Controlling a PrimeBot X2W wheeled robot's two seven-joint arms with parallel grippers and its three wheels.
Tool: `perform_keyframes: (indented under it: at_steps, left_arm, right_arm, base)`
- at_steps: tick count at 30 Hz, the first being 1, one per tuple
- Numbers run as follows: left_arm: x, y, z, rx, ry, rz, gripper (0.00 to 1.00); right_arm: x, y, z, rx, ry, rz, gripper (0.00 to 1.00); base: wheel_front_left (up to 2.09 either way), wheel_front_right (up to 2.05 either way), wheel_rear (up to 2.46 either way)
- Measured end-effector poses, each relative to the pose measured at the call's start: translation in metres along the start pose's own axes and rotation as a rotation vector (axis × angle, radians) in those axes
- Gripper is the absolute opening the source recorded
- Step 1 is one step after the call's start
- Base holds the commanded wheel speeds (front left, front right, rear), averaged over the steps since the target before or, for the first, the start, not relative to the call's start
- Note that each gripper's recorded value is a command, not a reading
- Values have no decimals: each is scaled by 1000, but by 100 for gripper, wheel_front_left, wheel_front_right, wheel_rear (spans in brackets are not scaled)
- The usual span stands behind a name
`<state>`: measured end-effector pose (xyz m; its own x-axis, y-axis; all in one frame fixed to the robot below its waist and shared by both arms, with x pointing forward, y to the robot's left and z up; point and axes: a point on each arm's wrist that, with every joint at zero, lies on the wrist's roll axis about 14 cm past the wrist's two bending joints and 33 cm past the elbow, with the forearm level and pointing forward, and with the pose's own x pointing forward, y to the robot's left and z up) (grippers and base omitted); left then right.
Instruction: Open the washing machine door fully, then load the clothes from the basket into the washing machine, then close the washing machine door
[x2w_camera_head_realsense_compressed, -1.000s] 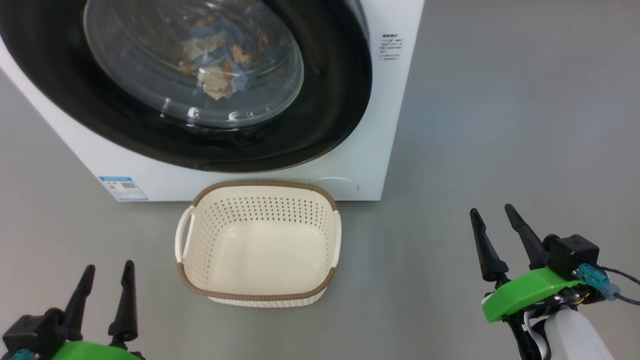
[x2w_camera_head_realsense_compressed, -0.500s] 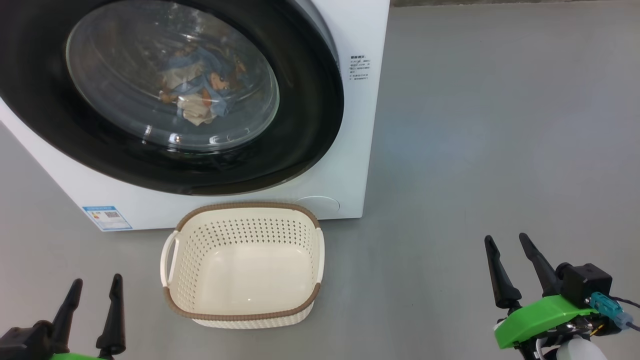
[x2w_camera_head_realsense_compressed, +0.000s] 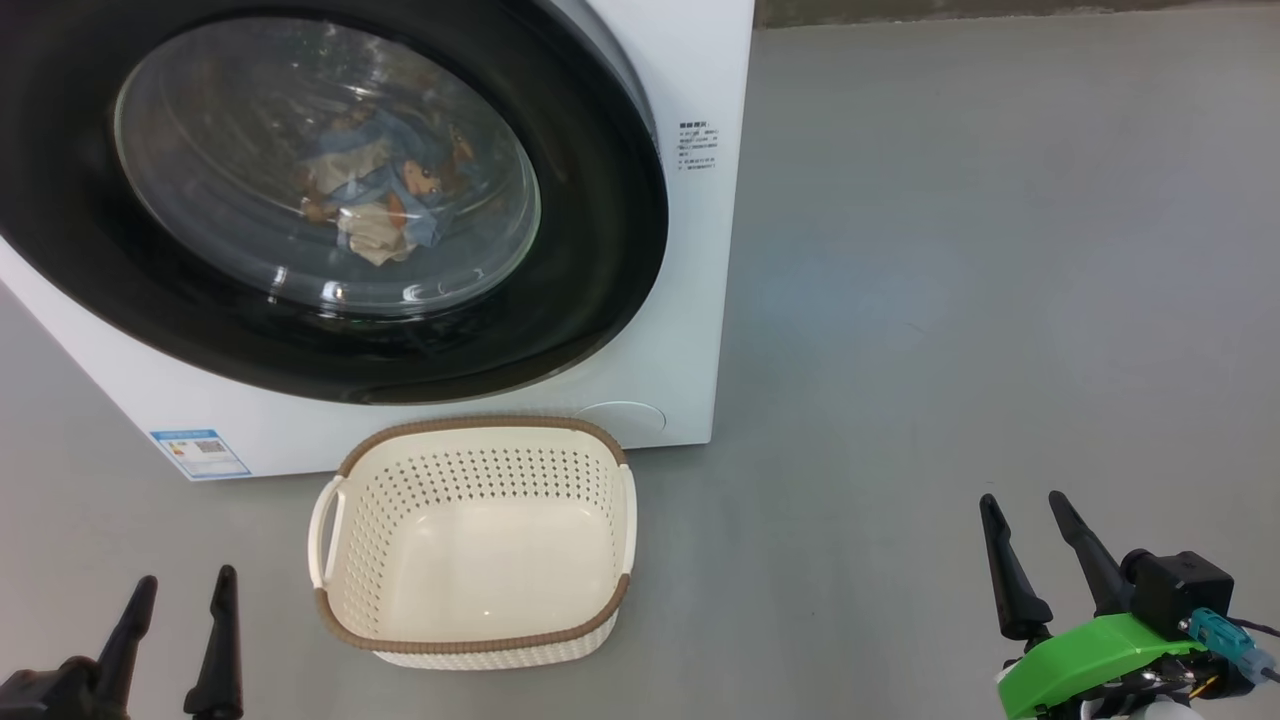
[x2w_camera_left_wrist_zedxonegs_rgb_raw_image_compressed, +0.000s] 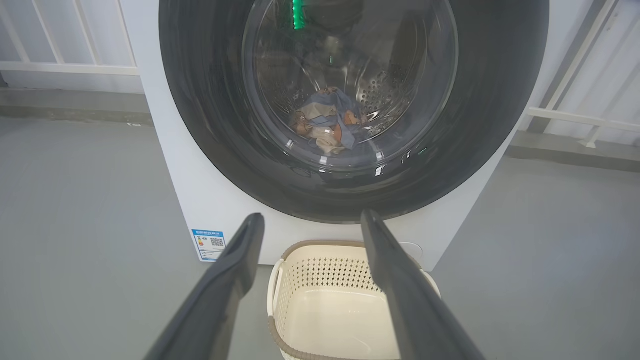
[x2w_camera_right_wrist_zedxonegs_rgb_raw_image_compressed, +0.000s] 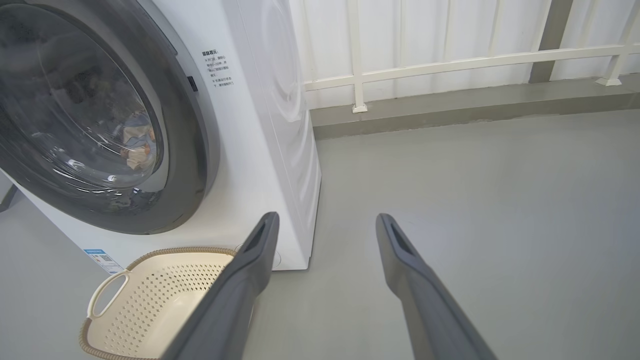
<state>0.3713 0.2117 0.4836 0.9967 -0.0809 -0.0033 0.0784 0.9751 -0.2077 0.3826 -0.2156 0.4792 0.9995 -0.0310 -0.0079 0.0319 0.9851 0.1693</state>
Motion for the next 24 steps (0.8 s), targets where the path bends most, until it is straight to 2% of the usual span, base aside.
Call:
perform_keyframes:
  at_steps: [11, 12, 20, 24]
  left_arm:
    - [0, 0, -3, 0, 10, 0, 100]
    - [0, 1, -3, 0, 11, 3, 0]
    - [-11, -18, -42, -89, 108, 16, 0]
    - [-13, -17, -44, -125, 114, 29, 0]
  right_arm:
    - [-1, -1, 2, -9, -5, -1, 100]
    - [-1, -1, 2, -9, -7, -1, 0]
    - [-22, -5, -41, 23, 127, -34, 0]
    - [-23, -4, -43, 56, 136, -43, 0]
  base:
    - [0, 0, 0]
    - [0, 0, 0]
    - [0, 0, 0]
    - [0, 0, 0]
